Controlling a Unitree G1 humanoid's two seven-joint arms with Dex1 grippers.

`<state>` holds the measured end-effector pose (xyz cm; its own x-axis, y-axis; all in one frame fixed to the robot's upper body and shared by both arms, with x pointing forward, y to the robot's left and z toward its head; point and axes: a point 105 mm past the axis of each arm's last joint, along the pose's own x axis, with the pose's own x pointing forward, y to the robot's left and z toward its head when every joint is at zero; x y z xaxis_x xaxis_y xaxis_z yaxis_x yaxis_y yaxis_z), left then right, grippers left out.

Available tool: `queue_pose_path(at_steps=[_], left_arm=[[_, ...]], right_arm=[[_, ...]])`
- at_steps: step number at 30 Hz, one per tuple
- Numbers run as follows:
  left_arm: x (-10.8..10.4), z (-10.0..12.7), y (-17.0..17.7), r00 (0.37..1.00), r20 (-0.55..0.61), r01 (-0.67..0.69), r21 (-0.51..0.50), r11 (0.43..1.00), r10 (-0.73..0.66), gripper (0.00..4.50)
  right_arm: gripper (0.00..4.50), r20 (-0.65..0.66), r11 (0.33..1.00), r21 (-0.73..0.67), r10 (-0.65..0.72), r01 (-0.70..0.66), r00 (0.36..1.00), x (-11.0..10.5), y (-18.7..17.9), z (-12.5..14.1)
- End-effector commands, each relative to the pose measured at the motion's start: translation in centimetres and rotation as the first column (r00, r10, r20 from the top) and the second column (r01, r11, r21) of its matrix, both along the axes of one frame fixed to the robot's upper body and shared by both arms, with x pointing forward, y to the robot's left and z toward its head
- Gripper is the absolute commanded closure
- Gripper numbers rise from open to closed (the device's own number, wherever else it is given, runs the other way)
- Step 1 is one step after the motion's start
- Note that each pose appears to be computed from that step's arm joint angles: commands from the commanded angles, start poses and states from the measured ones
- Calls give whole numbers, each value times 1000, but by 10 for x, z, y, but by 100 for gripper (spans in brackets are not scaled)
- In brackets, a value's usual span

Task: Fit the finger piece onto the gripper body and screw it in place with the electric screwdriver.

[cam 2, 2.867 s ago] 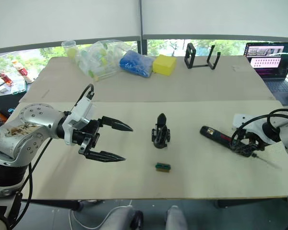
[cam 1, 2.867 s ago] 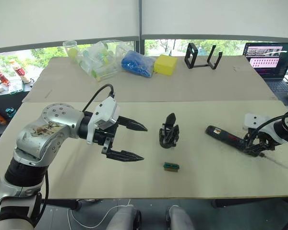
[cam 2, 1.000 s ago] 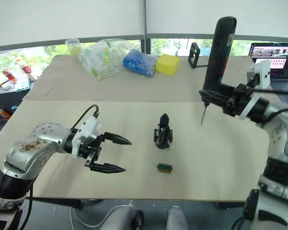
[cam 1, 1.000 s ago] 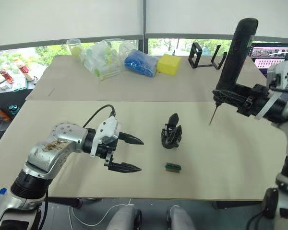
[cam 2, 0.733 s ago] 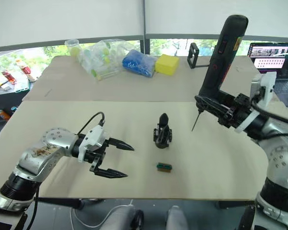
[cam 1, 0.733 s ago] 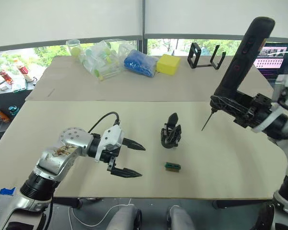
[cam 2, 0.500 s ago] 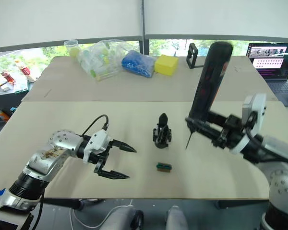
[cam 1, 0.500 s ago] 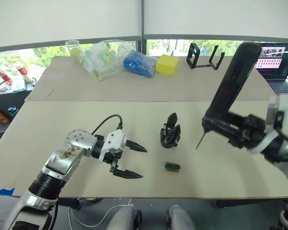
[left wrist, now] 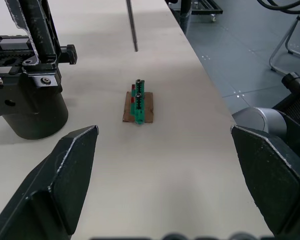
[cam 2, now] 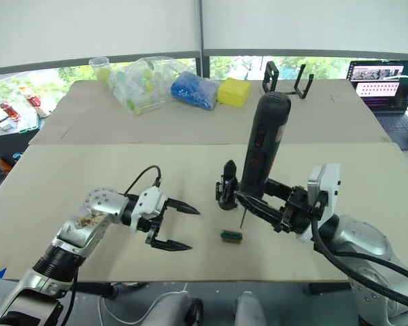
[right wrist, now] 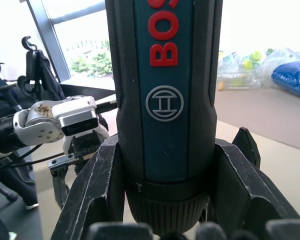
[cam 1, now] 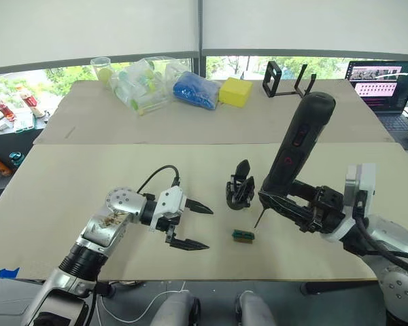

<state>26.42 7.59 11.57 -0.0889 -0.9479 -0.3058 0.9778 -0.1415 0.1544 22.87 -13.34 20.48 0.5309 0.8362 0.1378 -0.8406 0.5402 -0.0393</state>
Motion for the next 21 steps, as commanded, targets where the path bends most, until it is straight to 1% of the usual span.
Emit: queue_pose_path(at_steps=[1,8,15,21], left_arm=[[3,5,-5,999,41,7,-12,1000,-7,0],[2,3,-8,999,34,29,-4,1000,-28,0],[5,-1,-14,999,22,35,6,999,-35,0],[8,-4,-18,999,24,34,12,999,-34,0]], right_arm=[[259,107,1000,-5,21,-21,994,-8,7,11],[259,119,1000,-17,11,-9,993,-6,8,6],[259,108,999,-37,5,-1,994,-6,5,-2],[259,110,999,-43,2,3,994,-6,3,-4]])
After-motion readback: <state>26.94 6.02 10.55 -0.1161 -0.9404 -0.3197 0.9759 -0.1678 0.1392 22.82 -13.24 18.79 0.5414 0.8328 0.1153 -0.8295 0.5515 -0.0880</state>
